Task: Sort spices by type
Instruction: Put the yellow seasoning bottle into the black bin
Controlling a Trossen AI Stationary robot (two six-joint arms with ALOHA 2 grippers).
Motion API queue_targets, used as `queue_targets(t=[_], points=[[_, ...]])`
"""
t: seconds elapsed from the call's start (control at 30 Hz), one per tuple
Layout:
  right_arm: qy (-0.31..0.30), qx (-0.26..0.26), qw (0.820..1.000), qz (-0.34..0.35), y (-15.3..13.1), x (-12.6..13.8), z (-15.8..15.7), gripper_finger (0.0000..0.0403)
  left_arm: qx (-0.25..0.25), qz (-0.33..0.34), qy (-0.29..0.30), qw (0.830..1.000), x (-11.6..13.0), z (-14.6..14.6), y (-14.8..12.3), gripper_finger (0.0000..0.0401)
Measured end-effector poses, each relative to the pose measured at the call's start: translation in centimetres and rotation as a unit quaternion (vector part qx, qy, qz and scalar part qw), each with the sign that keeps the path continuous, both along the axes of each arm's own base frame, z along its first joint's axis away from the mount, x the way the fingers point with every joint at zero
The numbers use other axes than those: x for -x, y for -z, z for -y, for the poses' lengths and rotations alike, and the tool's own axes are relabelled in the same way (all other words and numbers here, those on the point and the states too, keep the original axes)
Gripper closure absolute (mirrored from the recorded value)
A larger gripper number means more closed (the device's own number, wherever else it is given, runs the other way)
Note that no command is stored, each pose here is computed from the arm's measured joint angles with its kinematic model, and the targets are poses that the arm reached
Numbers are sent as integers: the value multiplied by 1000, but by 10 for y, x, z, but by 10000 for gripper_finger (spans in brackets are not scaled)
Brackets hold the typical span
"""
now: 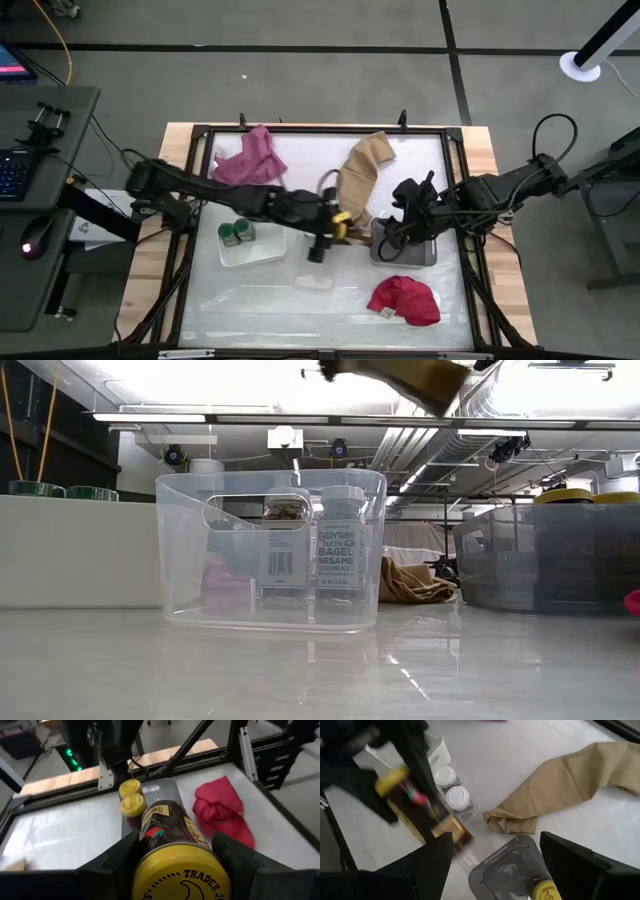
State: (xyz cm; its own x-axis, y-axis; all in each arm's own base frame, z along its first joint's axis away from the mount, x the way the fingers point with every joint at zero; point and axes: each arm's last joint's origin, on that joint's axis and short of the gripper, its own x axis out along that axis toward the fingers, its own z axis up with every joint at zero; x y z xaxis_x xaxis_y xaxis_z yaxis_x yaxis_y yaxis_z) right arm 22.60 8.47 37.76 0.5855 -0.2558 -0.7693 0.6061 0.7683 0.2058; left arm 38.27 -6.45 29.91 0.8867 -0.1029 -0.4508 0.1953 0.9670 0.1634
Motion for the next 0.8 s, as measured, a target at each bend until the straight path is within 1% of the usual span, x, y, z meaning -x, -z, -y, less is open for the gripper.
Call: queue_targets(t=[0.2, 0.37, 0.47, 0.57, 0.7, 0.8], points=[[10, -14, 1000, 4, -4, 7, 3, 107, -64, -25, 26, 997, -58, 4, 19, 208], [20, -20, 999, 15, -8, 12, 5, 107, -80, -53, 23, 995, -88, 3, 42, 208], [25, -38, 999, 8, -7, 15, 5, 107, -83, -69, 19, 994, -98, 1, 56, 208], [12, -51, 998, -36, -1, 19, 0, 107, -82, -83, 11, 993, -101, 0, 65, 208], [11, -41, 992, -120, 22, 22, -13, 116, -82, -88, 5, 993, -101, -3, 66, 208], [13, -32, 989, -144, 43, 21, -21, 143, -87, -94, -6, 992, -101, -7, 67, 208]])
